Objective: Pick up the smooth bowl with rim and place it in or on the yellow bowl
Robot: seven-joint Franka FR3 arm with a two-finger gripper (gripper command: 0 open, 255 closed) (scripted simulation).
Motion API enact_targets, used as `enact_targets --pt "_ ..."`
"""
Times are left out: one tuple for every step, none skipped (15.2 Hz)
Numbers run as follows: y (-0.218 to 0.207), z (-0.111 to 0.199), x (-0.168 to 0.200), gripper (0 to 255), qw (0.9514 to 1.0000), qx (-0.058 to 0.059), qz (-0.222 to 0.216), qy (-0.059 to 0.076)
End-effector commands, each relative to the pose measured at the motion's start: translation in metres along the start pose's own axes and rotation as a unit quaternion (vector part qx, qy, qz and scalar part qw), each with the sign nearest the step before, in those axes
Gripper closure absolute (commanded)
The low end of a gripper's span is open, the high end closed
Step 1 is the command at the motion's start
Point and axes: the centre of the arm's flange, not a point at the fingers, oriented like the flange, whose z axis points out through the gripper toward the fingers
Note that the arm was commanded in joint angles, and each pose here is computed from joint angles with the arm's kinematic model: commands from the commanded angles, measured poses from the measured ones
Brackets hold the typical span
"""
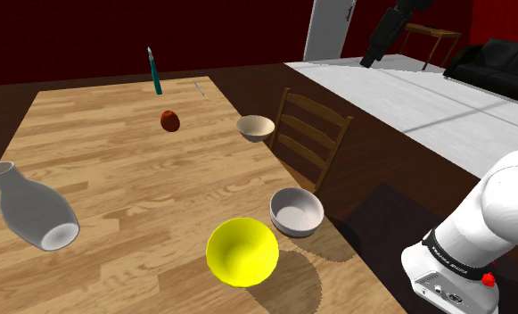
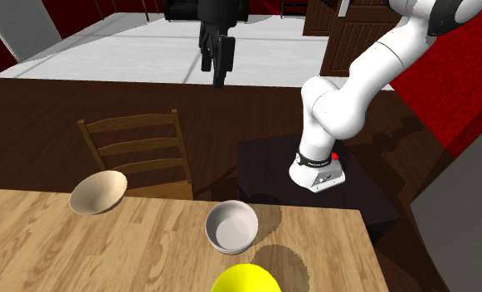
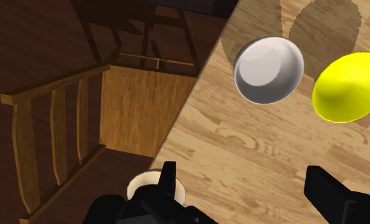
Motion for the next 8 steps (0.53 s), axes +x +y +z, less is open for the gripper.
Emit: enact_targets --pt "0.0 0.0 0.0 0 1.0 0.0 0.0 0.0" --pt "-0.001 0.013 -0.001 0 1.0 0.002 0.001 -0.002" --pt "-0.001 0.026 -0.002 0 1.0 0.005 0.001 -0.004" --pt "-0.002 0.039 -0.002 0 1.0 0.007 0.002 -0.006" --pt "-0.003 0.052 -0.003 0 0.9999 0.01 0.003 -0.008" --pt "-0.003 0.065 -0.004 0 0.9999 0.012 0.003 -0.01" --pt "-0.004 0.078 -0.005 0 0.9998 0.015 0.004 -0.012" --pt "-0.005 0.091 -0.006 0 0.9997 0.017 0.004 -0.014"
